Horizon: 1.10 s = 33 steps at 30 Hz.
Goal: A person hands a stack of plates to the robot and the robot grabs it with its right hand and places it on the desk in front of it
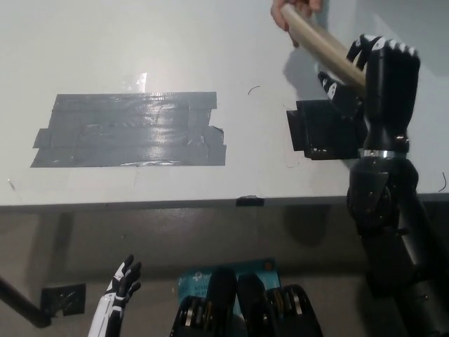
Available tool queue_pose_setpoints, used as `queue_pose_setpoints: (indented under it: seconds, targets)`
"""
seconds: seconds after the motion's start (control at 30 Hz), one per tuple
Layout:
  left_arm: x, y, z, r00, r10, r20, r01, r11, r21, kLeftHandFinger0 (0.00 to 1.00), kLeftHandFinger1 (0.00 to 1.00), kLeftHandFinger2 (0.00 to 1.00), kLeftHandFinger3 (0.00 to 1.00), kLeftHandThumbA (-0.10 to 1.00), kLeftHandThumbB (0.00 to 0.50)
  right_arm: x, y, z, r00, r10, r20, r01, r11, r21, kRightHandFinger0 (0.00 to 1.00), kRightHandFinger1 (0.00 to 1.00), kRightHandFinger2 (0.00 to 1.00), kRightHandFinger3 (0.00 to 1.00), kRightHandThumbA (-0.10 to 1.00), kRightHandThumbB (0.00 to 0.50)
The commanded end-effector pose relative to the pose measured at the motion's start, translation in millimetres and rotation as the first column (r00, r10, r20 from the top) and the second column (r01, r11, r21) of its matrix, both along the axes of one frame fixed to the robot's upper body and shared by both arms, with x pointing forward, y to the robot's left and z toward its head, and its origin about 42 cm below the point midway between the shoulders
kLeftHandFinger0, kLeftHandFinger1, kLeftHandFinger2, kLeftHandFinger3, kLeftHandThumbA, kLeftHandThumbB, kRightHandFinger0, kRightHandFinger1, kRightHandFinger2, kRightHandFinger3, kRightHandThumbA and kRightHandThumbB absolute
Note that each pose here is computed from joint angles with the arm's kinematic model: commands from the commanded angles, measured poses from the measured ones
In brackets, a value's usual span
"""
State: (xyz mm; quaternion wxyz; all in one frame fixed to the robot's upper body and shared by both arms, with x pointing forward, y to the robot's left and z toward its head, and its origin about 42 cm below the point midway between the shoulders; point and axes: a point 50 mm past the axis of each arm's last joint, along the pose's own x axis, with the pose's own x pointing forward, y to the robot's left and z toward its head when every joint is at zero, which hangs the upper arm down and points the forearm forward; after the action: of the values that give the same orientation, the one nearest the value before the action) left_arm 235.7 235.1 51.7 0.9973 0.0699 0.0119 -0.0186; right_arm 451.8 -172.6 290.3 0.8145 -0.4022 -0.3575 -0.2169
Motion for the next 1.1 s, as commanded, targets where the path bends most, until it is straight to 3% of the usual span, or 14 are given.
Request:
queue_pose_setpoints:
  seconds: [0.0, 0.1, 0.23, 0.33, 0.47, 0.57, 0.67, 0.77, 0.8, 0.93, 1.07]
  targets:
    - [6, 2, 10, 0.999, -0.02, 0.048, 0.019, 1.0, 0.019, 1.0, 1.0, 1.0, 1.0, 1.0, 0.128, -14, 1, 44, 0.981, 0.084, 0.175, -0.086, 0.996, 0.005, 0.0, 0.0, 0.12, 0.07, 0.99, 0.01]
    - [7, 2, 10, 0.998, -0.028, 0.055, 0.027, 0.999, 0.022, 1.0, 1.0, 1.0, 1.0, 1.0, 0.114, -24, 0, 56, 0.97, 0.097, 0.223, -0.095, 0.995, -0.02, 0.0, 0.0, 0.25, 0.2, 0.99, 0.001]
    - [8, 1, 12, 0.998, -0.029, 0.053, 0.028, 0.999, 0.018, 1.0, 1.0, 1.0, 1.0, 1.0, 0.109, -26, -5, 58, 0.967, 0.093, 0.238, -0.083, 0.995, -0.054, 0.0, 0.0, 0.29, 0.22, 1.0, 0.009]
    - [10, 2, 13, 0.998, -0.038, 0.056, 0.037, 0.999, 0.023, 1.0, 1.0, 1.0, 1.0, 1.0, 0.107, -20, -12, 49, 0.977, 0.078, 0.199, -0.056, 0.992, -0.114, 0.0, 0.0, 0.25, 0.18, 0.92, 0.001]
    - [13, 2, 15, 0.997, -0.045, 0.062, 0.043, 0.999, 0.032, 1.0, 1.0, 1.0, 1.0, 1.0, 0.116, -14, -14, 24, 0.993, 0.041, 0.11, -0.016, 0.975, -0.221, 0.0, 0.0, 0.17, 0.15, 1.0, 0.006]
    - [14, 1, 16, 0.997, -0.047, 0.057, 0.046, 0.999, 0.02, 1.0, 1.0, 1.0, 1.0, 1.0, 0.118, -8, -15, 0, 0.995, 0.037, 0.093, -0.007, 0.952, -0.306, 0.0, 0.0, 0.13, 0.11, 0.93, 0.003]
    - [15, 1, 14, 0.997, -0.054, 0.06, 0.053, 0.998, 0.022, 1.0, 1.0, 1.0, 1.0, 1.0, 0.13, 1, -20, -24, 0.999, 0.028, 0.031, -0.014, 0.921, -0.39, 0.0, 0.0, 0.13, 0.12, 0.97, 0.008]
    - [16, 2, 16, 0.996, -0.057, 0.061, 0.055, 0.998, 0.031, 1.0, 1.0, 1.0, 1.0, 1.0, 0.129, 11, -27, -43, 1.0, 0.016, -0.015, -0.021, 0.881, -0.473, 0.0, 0.0, 0.12, 0.14, 0.92, 0.007]
    - [16, 2, 16, 0.996, -0.058, 0.062, 0.056, 0.998, 0.034, 1.0, 1.0, 1.0, 1.0, 1.0, 0.124, 15, -31, -48, 1.0, 0.011, -0.018, -0.019, 0.865, -0.502, 0.0, 0.0, 0.07, 0.13, 0.8, 0.016]
    - [18, 1, 17, 0.996, -0.064, 0.064, 0.062, 0.997, 0.034, 1.0, 1.0, 1.0, 1.0, 1.0, 0.123, 30, -47, -67, 0.999, -0.001, -0.049, -0.028, 0.81, -0.586, 0.0, 0.0, 0.04, 0.13, 0.78, 0.002]
    - [17, 0, 15, 0.996, -0.073, 0.055, 0.071, 0.997, 0.04, 1.0, 1.0, 1.0, 1.0, 1.0, 0.143, 40, -58, -83, 0.997, -0.046, -0.054, -0.004, 0.725, -0.688, 0.0, 0.0, 0.06, 0.13, 0.77, 0.028]
